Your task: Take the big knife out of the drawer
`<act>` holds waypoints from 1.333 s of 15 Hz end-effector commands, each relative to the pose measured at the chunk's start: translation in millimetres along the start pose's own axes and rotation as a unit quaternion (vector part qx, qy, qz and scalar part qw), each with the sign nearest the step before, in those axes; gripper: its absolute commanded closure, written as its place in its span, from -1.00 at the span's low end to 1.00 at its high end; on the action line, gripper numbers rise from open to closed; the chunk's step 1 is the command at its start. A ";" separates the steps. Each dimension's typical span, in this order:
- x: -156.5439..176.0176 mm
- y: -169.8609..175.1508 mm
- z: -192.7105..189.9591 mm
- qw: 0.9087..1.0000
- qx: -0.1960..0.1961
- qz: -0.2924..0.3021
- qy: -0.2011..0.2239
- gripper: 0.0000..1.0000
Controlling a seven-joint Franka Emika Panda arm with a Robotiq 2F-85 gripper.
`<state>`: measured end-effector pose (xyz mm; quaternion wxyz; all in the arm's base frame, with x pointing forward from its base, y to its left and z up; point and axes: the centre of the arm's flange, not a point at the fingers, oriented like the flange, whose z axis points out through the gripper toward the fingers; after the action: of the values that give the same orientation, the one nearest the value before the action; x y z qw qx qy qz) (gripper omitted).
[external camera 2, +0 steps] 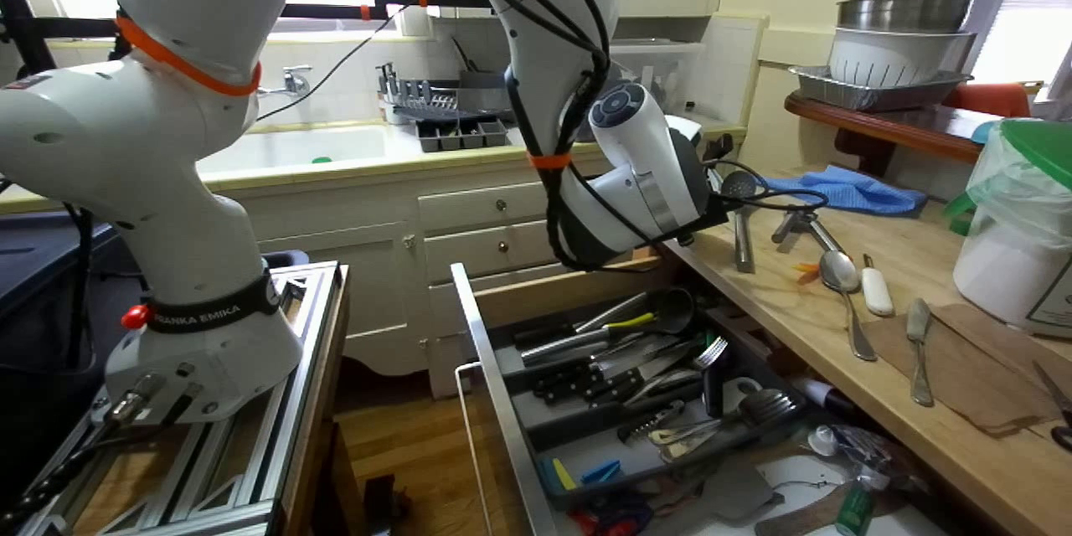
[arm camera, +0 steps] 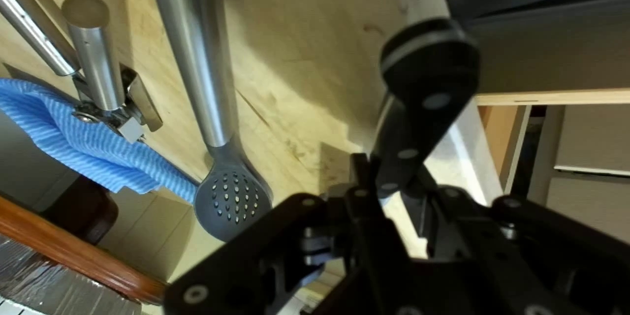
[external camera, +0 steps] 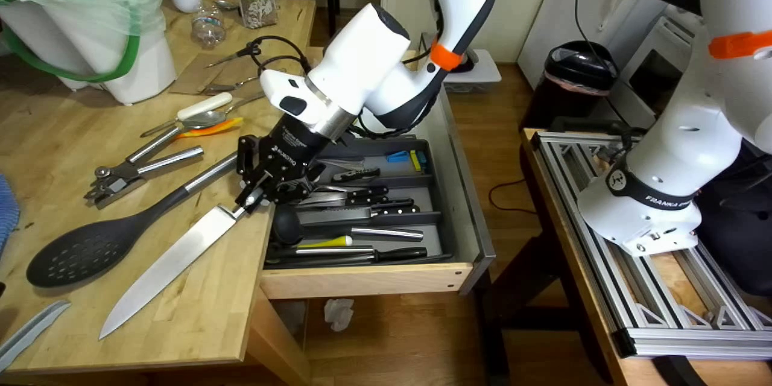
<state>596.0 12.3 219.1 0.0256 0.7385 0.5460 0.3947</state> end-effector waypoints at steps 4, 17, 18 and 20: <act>-0.2 7.0 14.7 1.000 -0.003 -0.007 0.017 0.89; 1.7 6.1 17.8 1.000 0.008 -0.016 0.015 0.70; 1.8 6.1 17.7 1.000 0.009 -0.016 0.014 0.49; 2.1 6.1 17.8 1.000 0.009 -0.018 0.014 0.36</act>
<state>605.3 16.8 214.9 0.0261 0.7303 0.5529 0.4004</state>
